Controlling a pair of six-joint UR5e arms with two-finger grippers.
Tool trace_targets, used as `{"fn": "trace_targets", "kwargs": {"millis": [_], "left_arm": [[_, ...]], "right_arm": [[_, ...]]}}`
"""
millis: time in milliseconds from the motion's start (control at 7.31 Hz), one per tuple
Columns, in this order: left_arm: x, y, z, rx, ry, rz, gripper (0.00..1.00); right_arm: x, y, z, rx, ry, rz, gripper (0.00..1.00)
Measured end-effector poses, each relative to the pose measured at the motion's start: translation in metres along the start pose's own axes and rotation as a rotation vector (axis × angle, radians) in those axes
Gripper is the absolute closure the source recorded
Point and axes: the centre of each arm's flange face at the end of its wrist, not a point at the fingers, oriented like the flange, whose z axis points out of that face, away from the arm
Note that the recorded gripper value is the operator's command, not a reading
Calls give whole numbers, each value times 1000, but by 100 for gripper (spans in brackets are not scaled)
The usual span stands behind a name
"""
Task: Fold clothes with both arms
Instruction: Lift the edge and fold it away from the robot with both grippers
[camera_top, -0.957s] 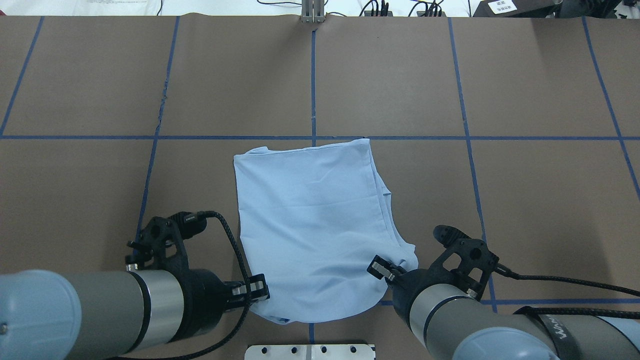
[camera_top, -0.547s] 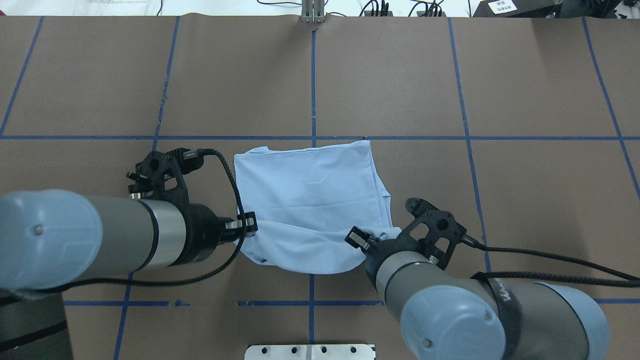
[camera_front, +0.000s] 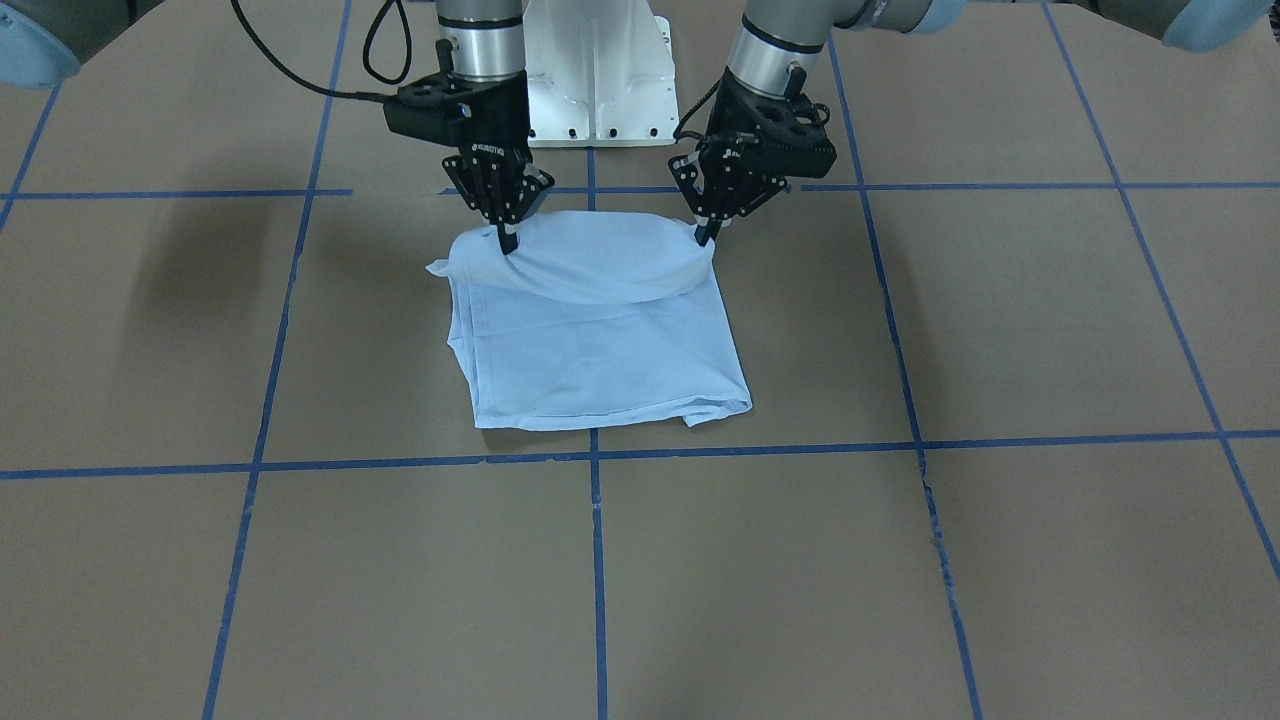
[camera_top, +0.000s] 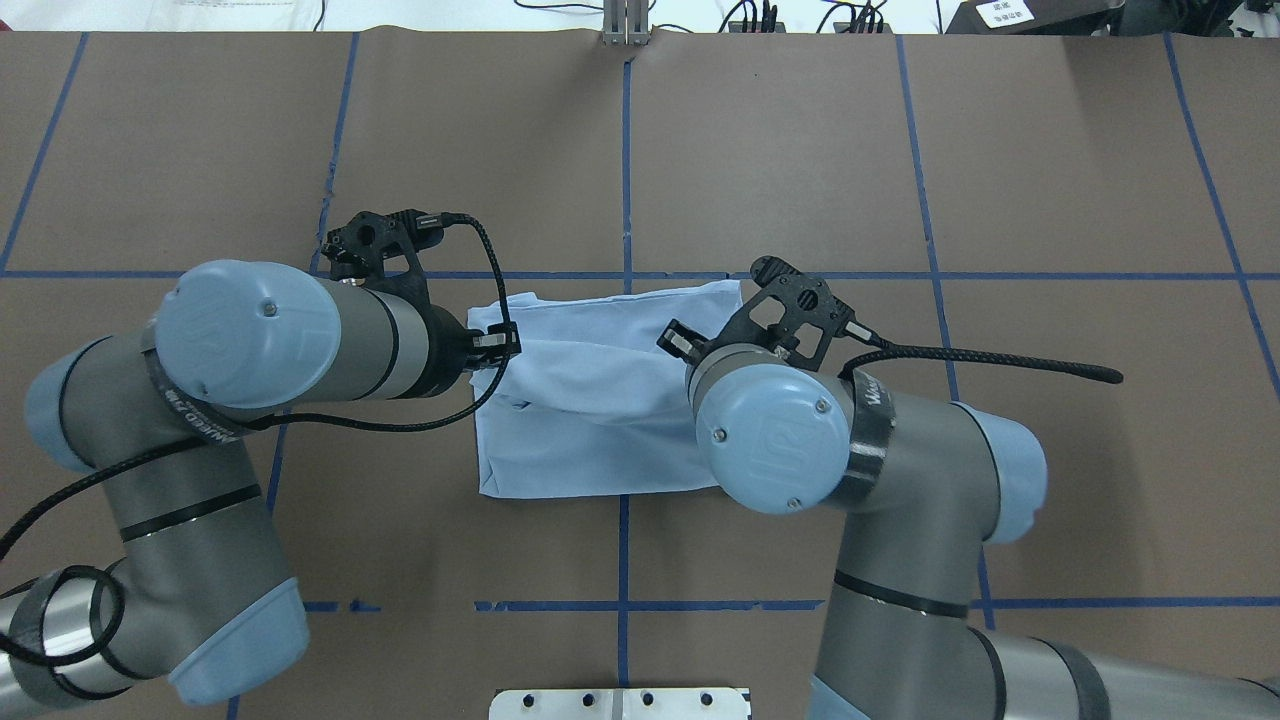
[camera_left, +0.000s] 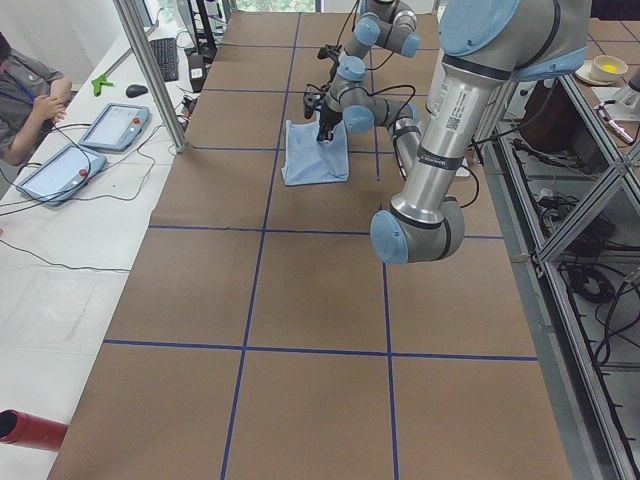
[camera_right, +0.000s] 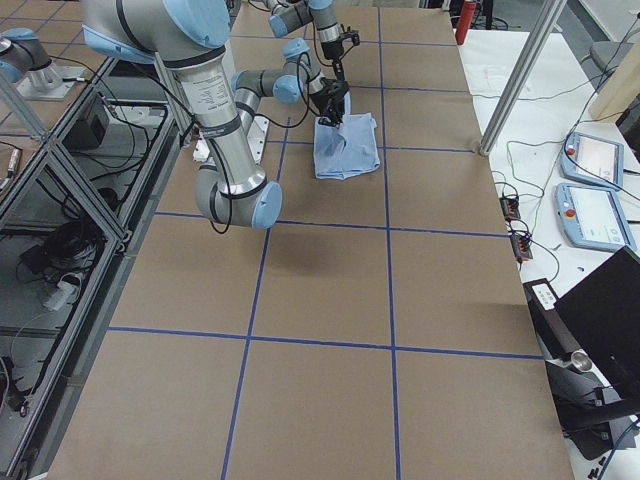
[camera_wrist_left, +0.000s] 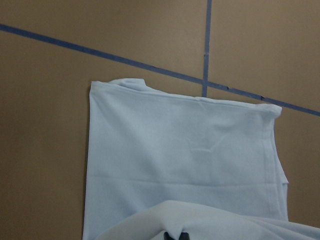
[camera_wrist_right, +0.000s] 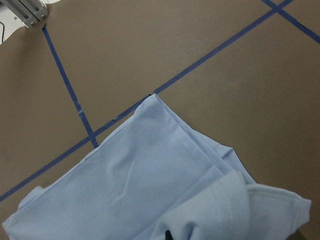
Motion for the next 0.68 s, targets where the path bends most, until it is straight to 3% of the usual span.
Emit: {"fn": "trace_targets", "kwargs": {"millis": [410,684], "left_arm": [[-7,-26,71,24,-40,-2,100],[-14,-33,92,31,-46,4,100]], "right_arm": [[-40,-12,77,33,10,-15,100],[-52,-23,115,41,3,-33,100]]}}
